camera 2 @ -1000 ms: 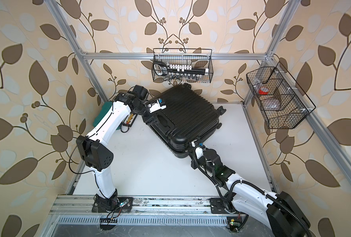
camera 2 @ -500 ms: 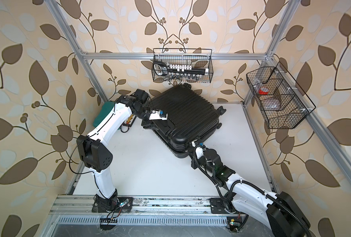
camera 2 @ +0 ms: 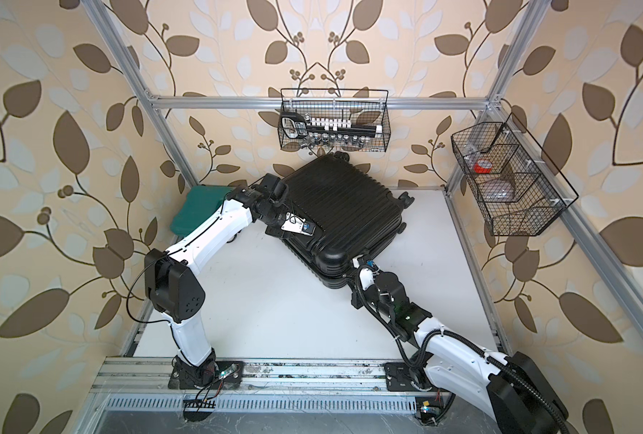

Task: Close the suitcase zippers
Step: Zip the zipper on the suitcase.

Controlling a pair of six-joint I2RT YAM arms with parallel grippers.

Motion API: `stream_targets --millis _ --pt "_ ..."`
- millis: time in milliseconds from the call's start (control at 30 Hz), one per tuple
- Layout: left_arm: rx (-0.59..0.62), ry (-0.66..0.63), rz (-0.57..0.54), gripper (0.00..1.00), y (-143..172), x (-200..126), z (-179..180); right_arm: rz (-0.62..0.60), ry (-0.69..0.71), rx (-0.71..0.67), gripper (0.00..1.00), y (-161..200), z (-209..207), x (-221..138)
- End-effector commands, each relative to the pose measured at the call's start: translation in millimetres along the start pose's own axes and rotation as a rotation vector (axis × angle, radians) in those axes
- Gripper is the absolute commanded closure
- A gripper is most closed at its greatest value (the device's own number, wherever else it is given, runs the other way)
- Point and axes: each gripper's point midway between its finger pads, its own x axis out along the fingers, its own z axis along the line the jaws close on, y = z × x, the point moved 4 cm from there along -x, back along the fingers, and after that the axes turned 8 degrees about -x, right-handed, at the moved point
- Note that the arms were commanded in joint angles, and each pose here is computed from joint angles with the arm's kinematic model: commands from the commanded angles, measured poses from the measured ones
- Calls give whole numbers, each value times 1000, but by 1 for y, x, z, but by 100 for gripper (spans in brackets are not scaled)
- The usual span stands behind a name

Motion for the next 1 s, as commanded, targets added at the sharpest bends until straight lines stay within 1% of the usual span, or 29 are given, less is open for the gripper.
stream_targets --millis 0,100,233,300,400,667,867,967 --pt "-43 46 -16 70 -16 18 -14 27 -82 8 100 11 12 1" --pt "-36 29 -14 81 -29 9 -17 36 -91 10 100 13 13 2" --pt "-50 -18 -51 87 -48 -10 -16 43 -95 16 100 15 13 1" --pt "-78 -63 -73 87 -57 -19 -11 45 -104 23 100 16 15 1" --pt "-123 -98 -92 89 -67 -30 -5 45 -122 33 100 17 17 -1" --pt "-192 -109 -103 92 -80 -35 -2 26 -186 42 100 15 31 -12" --pt "-275 -154 -148 93 -100 -53 12 29 -233 20 100 14 48 -16" --pt "-308 -163 -143 94 -107 -58 14 21 -240 12 100 12 54 -16"
